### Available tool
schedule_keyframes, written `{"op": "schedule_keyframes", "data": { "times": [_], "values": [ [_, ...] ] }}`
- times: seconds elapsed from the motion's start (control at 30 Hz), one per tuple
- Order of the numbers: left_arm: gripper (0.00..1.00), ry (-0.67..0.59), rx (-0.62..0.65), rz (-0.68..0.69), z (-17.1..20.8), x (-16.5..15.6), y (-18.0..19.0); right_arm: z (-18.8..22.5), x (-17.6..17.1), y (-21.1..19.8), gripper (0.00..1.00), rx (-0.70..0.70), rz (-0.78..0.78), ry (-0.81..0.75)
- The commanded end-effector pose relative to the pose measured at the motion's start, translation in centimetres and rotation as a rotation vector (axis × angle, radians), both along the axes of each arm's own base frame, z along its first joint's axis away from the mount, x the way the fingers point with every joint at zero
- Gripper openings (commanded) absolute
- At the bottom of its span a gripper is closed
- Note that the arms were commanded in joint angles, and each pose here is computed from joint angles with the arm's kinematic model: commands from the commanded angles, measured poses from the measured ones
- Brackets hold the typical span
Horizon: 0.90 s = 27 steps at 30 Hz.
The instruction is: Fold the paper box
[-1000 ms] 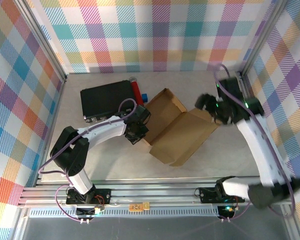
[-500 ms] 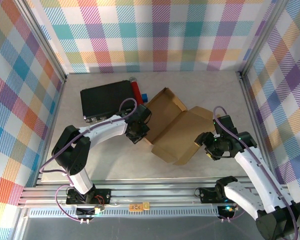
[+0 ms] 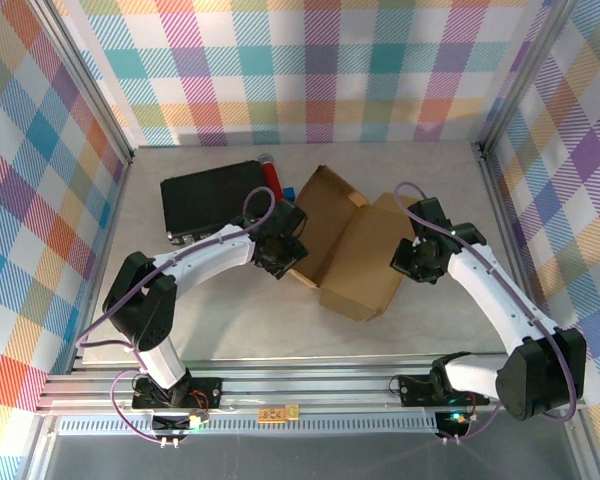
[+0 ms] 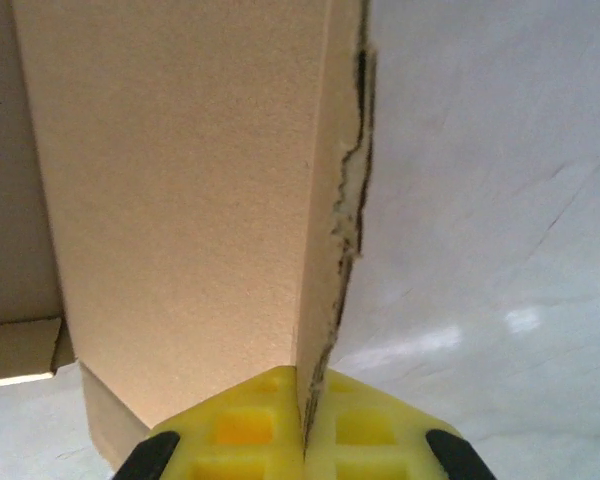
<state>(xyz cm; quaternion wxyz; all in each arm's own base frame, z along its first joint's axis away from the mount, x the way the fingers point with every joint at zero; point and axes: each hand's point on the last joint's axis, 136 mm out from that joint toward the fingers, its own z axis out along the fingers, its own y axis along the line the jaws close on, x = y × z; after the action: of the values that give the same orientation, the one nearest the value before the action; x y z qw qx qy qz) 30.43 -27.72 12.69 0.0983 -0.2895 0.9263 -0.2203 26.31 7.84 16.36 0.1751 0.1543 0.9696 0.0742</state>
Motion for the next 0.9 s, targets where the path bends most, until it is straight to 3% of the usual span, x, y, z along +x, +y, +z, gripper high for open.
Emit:
{"op": "schedule_keyframes", "data": {
  "times": [0.0,0.27,0.4,0.5,0.6,0.73,0.8,0.87],
  "values": [
    [0.58,-0.088,-0.089,-0.049,6.9,-0.7,-0.6,4.0,1.9,-2.5,0.0,-0.242,0.164,-0.084],
    [0.55,-0.348,0.023,-0.171,16.5,1.5,3.3,9.4,5.2,-3.5,0.0,-0.496,0.421,-0.132],
    [0.53,-0.488,0.144,-0.17,19.8,3.2,6.9,10.8,6.0,-2.3,0.0,-0.682,0.661,-0.198],
    [0.49,-0.62,0.194,-0.236,22.0,4.3,7.6,11.4,6.6,-0.9,0.0,-0.815,0.829,-0.253],
    [0.42,-0.727,0.242,-0.329,22.9,5.0,7.5,11.8,7.6,0.6,0.0,-0.911,0.986,-0.322],
    [0.38,-0.78,0.24,-0.446,22.2,5.6,7.1,13.9,9.7,3.0,0.0,-1.01,1.13,-0.467],
    [0.43,-0.816,0.208,-0.526,21.7,5.7,6.7,14.0,10.6,4.4,0.0,-1.018,1.205,-0.514],
    [0.55,-0.866,0.162,-0.631,21.1,5.5,5.9,14.2,11.4,5.5,0.0,-1.014,1.245,-0.541]
  ]
}}
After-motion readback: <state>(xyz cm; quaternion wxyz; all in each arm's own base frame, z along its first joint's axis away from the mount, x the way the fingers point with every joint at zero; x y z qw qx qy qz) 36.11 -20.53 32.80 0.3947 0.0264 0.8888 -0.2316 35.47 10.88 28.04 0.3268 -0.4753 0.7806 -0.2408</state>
